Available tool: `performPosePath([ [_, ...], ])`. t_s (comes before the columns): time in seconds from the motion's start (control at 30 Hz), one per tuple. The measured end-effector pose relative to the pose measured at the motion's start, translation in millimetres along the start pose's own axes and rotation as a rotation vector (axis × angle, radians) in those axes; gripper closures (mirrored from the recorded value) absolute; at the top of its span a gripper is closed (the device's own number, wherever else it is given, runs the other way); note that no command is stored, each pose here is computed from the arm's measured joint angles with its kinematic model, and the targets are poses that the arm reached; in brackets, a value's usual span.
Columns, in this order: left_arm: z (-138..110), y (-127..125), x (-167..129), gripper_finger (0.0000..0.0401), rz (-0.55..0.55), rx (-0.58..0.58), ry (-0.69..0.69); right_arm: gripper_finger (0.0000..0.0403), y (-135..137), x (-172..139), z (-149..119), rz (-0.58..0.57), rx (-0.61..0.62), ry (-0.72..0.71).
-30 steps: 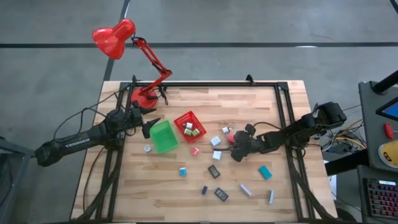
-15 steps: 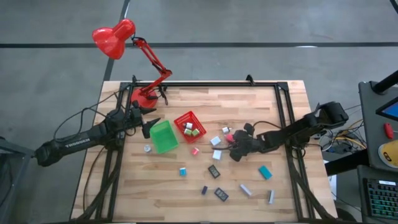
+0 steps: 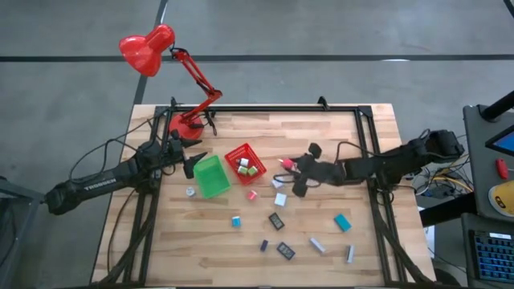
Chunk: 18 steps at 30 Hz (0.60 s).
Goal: Pick & Place Office items
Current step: Put the right pink charger adapter into the red bin
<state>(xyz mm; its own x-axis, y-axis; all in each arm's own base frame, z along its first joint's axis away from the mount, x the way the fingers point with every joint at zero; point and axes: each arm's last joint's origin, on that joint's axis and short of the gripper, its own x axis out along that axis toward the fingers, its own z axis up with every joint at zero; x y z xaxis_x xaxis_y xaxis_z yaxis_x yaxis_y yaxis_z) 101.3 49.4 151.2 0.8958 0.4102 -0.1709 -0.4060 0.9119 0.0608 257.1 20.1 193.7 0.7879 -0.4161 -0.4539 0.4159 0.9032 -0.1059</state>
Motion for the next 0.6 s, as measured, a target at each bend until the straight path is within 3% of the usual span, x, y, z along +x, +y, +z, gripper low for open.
performPosePath([
  [0.3,0,0,0,0.0144,0.0,0.0,0.003,0.0241,-17,40,30,0.12,-0.011,-0.013],
  [0.6,-1,0,0,0.0144,0.0,0.0,0.007,0.0245,-5,97,46,0.138,-0.089,0.034],
])
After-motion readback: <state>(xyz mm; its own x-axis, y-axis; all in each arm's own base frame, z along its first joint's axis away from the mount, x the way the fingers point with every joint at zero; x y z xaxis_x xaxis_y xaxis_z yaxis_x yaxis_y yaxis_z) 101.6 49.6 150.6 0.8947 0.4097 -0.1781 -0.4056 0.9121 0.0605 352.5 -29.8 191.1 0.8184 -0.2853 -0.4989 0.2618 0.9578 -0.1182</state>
